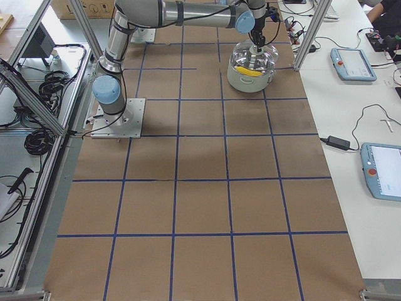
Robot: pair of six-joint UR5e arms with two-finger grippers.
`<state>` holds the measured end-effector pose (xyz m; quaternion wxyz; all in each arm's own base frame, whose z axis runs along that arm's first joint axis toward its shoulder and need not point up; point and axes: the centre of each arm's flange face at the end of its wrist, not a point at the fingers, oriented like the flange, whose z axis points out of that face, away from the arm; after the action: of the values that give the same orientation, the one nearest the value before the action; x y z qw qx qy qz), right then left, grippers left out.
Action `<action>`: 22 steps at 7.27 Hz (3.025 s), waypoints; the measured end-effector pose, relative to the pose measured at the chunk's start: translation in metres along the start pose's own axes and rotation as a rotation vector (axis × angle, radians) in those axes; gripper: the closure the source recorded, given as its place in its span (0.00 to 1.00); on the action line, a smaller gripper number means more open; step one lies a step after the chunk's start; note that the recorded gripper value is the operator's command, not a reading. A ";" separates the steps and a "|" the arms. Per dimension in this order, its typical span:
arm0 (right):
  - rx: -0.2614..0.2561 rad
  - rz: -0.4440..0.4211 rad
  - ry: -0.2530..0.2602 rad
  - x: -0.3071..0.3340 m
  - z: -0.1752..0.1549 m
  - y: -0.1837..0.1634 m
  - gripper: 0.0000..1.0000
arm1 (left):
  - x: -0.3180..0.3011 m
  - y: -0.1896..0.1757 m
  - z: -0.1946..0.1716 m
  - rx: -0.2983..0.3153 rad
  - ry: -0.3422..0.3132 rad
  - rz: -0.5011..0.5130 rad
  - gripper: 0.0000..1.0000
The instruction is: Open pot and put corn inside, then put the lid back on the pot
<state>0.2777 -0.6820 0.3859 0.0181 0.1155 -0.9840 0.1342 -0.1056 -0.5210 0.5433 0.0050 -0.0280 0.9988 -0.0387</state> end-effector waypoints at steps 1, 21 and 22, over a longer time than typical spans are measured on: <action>0.015 0.000 0.001 -0.001 0.002 -0.001 0.54 | 0.000 0.000 0.000 0.001 0.000 0.000 0.00; -0.048 -0.015 -0.010 -0.006 0.031 0.018 0.37 | 0.000 -0.001 -0.001 0.004 0.000 0.001 0.00; -0.049 -0.016 -0.011 -0.006 0.030 0.018 0.01 | 0.000 -0.001 -0.001 0.004 0.000 0.001 0.00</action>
<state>0.2795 -0.6714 0.3515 0.0166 0.1235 -0.9862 0.1095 -0.1056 -0.5219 0.5444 0.0051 -0.0272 0.9988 -0.0409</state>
